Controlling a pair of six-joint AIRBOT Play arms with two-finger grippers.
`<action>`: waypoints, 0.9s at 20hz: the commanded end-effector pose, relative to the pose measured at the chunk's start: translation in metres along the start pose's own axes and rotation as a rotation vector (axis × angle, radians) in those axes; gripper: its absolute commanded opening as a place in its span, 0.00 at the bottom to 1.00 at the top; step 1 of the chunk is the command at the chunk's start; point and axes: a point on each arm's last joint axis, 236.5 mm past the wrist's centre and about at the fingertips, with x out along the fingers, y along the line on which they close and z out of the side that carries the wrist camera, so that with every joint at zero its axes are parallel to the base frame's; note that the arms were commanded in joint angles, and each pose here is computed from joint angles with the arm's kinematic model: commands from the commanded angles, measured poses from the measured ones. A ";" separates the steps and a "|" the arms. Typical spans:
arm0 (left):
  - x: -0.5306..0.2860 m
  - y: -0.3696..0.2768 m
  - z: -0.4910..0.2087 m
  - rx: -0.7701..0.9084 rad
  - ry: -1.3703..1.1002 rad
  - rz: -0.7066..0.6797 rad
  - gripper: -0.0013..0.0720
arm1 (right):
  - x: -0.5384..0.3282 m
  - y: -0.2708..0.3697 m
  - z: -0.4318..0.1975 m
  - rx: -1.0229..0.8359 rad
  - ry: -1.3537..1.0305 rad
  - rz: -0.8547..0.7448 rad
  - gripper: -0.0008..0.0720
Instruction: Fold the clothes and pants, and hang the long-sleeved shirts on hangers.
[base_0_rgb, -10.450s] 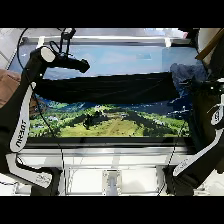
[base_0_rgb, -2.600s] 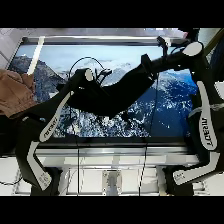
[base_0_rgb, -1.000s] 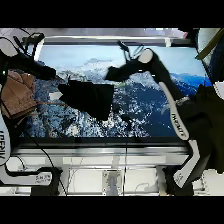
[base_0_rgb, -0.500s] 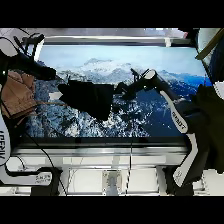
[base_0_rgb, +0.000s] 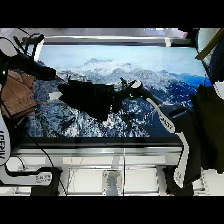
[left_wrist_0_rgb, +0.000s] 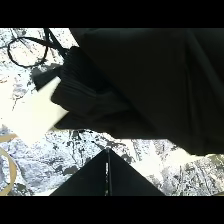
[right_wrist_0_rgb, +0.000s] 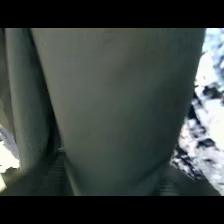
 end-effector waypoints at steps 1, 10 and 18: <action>-0.001 0.000 -0.001 0.003 0.004 0.000 0.05 | -0.001 0.038 -0.005 -0.038 0.008 0.113 0.05; -0.001 0.000 -0.001 0.002 0.003 0.000 0.05 | -0.264 0.090 0.069 -0.261 -0.178 -0.018 0.02; -0.001 0.000 0.000 0.000 0.001 -0.001 0.05 | -0.553 -0.030 0.065 0.011 -0.614 -0.197 0.02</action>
